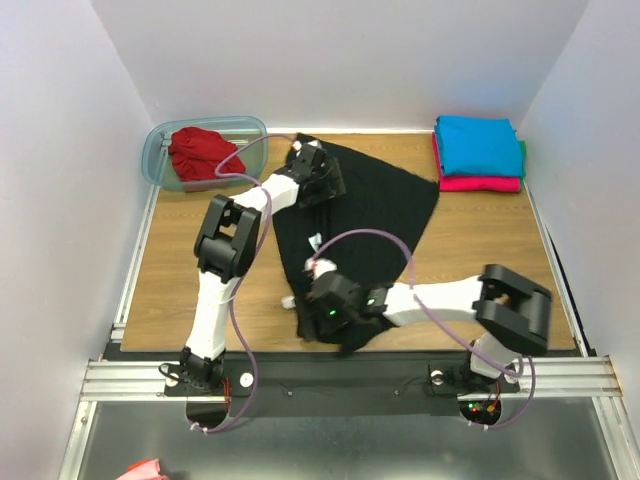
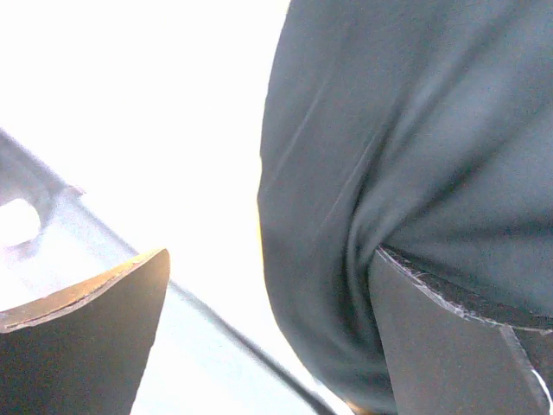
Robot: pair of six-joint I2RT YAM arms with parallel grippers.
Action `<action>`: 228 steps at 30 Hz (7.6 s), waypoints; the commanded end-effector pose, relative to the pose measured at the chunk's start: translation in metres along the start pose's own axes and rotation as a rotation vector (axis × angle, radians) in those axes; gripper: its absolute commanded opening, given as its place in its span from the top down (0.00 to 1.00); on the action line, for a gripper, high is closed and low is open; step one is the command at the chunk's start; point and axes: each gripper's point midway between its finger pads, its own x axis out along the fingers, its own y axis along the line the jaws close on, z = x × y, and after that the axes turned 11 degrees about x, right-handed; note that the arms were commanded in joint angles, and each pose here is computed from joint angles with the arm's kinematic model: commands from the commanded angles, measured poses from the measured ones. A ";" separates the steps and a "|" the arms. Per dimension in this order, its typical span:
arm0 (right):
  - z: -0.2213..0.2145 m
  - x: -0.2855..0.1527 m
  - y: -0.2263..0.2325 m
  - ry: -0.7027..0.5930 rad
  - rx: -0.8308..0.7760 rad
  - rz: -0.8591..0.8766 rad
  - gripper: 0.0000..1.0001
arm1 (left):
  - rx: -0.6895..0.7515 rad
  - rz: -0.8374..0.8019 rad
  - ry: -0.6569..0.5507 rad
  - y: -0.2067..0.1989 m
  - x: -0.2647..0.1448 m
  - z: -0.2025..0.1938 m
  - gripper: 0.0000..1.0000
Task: Fold and stack the t-shirts
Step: Flatten the tshirt out
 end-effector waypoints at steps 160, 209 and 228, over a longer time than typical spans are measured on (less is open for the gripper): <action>0.188 -0.250 -0.227 -0.905 0.679 -0.464 1.00 | -0.332 0.113 -0.533 0.124 -0.339 -0.023 1.00; 0.289 -0.317 -0.229 -1.178 0.652 -0.621 1.00 | 0.033 0.146 -0.733 0.089 -0.272 0.176 1.00; 0.368 -0.198 -0.364 -0.954 0.678 -0.780 1.00 | 0.096 0.147 -0.498 0.104 -0.078 0.199 1.00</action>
